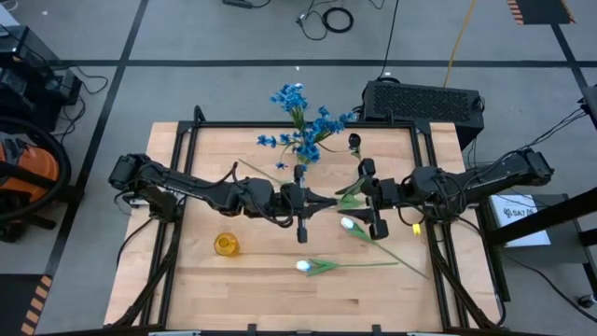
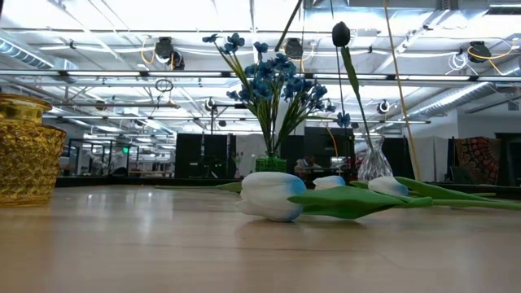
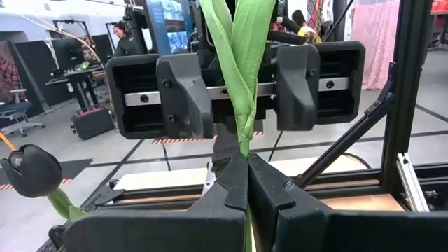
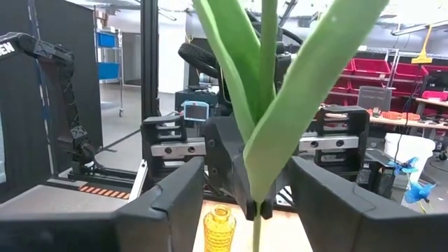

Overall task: Sort flowers into vase by color
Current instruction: Put the bottom black tulip into the transparent vase

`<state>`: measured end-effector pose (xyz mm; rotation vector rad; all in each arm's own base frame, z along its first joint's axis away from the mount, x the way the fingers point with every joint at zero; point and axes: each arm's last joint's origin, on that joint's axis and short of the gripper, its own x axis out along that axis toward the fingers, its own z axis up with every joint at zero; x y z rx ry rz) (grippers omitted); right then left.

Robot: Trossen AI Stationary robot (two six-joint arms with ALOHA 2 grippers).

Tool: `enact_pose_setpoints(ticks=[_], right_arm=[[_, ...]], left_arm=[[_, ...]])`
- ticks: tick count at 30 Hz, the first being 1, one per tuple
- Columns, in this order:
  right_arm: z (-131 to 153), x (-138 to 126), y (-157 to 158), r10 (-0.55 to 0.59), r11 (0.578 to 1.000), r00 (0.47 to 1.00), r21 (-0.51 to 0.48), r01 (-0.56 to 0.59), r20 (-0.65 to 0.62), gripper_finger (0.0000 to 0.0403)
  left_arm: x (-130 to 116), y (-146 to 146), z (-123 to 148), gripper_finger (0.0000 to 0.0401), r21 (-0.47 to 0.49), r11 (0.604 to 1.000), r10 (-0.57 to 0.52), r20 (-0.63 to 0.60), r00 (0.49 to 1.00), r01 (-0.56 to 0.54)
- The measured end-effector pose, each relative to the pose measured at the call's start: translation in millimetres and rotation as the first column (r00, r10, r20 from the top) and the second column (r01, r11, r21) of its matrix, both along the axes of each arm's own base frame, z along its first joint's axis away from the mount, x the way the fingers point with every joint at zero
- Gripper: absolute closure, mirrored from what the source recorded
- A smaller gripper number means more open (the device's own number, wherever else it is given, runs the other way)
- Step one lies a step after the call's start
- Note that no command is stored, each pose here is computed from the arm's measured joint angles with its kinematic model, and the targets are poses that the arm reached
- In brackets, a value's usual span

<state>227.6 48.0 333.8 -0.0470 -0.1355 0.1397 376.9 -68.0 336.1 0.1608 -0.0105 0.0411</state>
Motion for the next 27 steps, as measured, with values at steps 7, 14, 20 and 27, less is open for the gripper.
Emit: enact_pose_setpoints(ticks=[7, 14, 20, 27], right_arm=[[0, 0, 0, 0.0, 1.0, 1.0, 0.0, 0.0, -0.001, 0.0297], [0, 0, -1, -0.008, 1.0, 1.0, -0.001, 0.008, -0.004, 0.0394], [5, -5, -2, -0.001, 0.999, 1.0, 0.049, 0.002, -0.017, 0.0386], [15, -26, -7, -0.011, 0.999, 0.998, 0.044, 0.014, -0.063, 0.0399]], left_arm=[[0, 0, 0, 0.0389, 0.001, 1.0, 0.0, -0.004, 1.0, 0.0], [0, 0, -2, 0.0386, -0.023, 1.0, 0.0, -0.019, 1.0, -0.001], [-20, 1, 4, 0.035, -0.027, 0.999, 0.031, -0.158, 0.987, -0.035], [-56, -3, 3, 0.0314, 0.05, 0.997, 0.069, -0.408, 0.91, -0.053]])
